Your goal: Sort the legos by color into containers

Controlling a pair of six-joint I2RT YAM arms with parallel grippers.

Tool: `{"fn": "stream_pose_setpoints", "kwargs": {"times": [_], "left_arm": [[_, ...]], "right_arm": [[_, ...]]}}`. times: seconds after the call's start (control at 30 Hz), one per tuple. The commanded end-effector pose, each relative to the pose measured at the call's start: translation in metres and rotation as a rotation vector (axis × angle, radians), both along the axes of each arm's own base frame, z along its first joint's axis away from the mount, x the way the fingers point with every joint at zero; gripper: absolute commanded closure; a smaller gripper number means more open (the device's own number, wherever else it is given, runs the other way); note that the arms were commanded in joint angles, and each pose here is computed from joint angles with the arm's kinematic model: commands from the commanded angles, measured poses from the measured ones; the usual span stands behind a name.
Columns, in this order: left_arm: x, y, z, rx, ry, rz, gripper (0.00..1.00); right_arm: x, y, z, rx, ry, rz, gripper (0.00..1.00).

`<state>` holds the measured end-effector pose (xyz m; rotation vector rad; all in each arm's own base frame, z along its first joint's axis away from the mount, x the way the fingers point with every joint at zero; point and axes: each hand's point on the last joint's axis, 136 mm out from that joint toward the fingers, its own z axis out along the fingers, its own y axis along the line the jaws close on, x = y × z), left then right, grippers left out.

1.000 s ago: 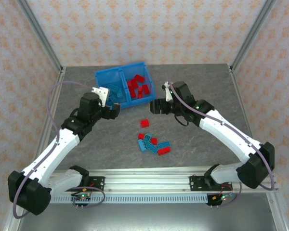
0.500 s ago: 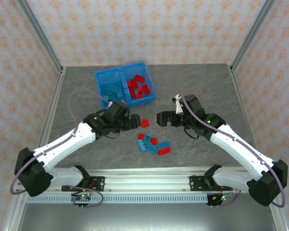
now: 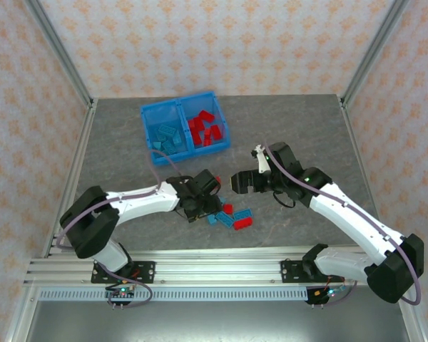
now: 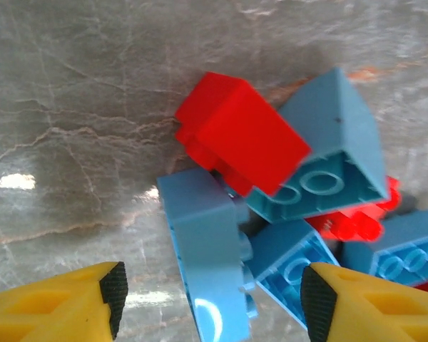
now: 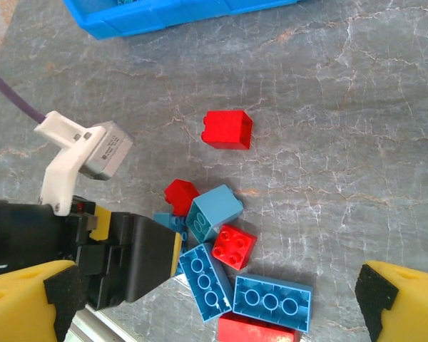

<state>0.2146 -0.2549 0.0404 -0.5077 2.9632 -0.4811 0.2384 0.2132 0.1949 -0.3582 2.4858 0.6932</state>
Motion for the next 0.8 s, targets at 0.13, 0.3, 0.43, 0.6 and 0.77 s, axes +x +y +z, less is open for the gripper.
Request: {"fn": "stream_pose_setpoints", "kwargs": {"times": [0.13,0.3,0.43,0.6,0.77], "left_arm": [[-0.001,0.007,-0.019,0.085,0.014,-0.024,0.5],[-0.004,0.026,-0.019,0.148,-0.005,-0.021,0.64],[0.0,0.043,-0.005,0.225,-0.058,-0.043,0.71],[0.023,0.063,0.032,0.33,-0.182,-0.073,0.76],[0.071,0.096,0.102,0.404,-0.397,-0.048,0.76]], "right_arm": [[-0.006,-0.007,-0.005,-0.03,0.016,0.006,0.0],[-0.016,-0.006,-0.007,-0.031,0.066,0.031,0.0],[-0.039,0.0,-0.011,-0.015,0.177,0.116,0.01],[-0.054,0.003,-0.016,-0.025,0.282,0.161,0.05],[-0.049,0.008,-0.01,0.006,0.262,0.153,0.05]]}}
